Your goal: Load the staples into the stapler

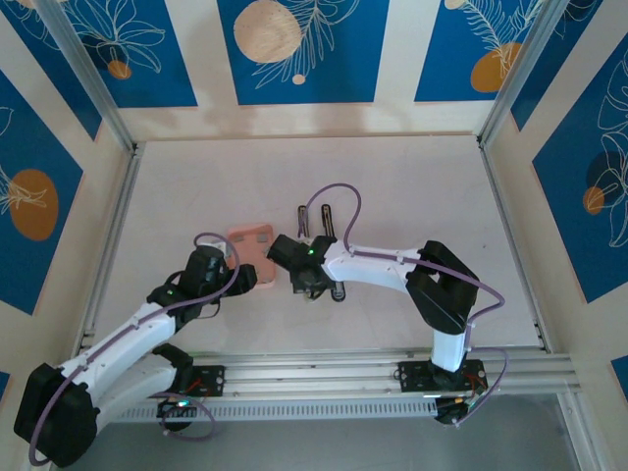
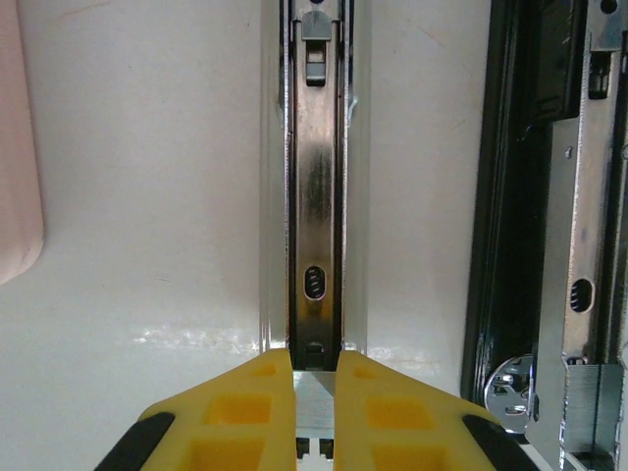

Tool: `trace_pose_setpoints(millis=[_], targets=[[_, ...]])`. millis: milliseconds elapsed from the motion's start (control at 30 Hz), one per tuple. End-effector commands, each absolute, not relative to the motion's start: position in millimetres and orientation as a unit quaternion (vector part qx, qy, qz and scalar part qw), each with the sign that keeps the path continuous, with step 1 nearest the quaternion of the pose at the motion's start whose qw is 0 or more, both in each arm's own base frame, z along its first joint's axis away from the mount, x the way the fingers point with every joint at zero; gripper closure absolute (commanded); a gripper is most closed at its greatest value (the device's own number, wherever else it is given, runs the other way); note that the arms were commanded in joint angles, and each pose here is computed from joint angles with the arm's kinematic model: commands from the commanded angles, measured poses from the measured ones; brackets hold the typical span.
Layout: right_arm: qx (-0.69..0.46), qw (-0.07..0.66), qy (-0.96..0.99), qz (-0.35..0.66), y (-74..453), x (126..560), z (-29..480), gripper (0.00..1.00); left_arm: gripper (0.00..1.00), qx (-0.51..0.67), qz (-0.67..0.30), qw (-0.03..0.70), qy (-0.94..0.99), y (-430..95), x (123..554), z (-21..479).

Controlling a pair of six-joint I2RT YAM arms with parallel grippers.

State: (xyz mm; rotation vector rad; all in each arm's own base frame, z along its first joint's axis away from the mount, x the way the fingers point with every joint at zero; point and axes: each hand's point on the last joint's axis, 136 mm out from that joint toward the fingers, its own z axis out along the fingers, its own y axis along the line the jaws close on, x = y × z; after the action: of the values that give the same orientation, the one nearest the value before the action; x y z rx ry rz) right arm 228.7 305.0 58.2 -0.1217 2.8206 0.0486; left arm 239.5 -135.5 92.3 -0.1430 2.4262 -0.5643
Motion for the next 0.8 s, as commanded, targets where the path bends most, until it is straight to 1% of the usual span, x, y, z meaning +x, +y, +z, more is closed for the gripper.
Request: trace_pose_setpoints(millis=[0, 267, 433, 767], targets=[[-0.035, 0.166, 0.986, 0.011, 298.9, 231.1, 58.3, 0.87, 0.35, -0.053, -0.227, 0.333, 0.914, -138.2, 248.8, 108.0], [-0.030, 0.154, 0.988, 0.012, 295.6, 218.0, 56.0, 0.85, 0.35, -0.055, -0.227, 0.329, 0.915, -137.8, 247.1, 103.9], [-0.029, 0.159, 0.987, 0.014, 296.6, 219.6, 57.9, 0.83, 0.35, -0.054, -0.226, 0.330, 0.915, -137.8, 247.3, 104.5], [-0.038, 0.189, 0.981, 0.020, 298.4, 231.1, 82.5, 0.73, 0.35, -0.055, -0.228, 0.332, 0.914, -138.4, 248.2, 108.7]])
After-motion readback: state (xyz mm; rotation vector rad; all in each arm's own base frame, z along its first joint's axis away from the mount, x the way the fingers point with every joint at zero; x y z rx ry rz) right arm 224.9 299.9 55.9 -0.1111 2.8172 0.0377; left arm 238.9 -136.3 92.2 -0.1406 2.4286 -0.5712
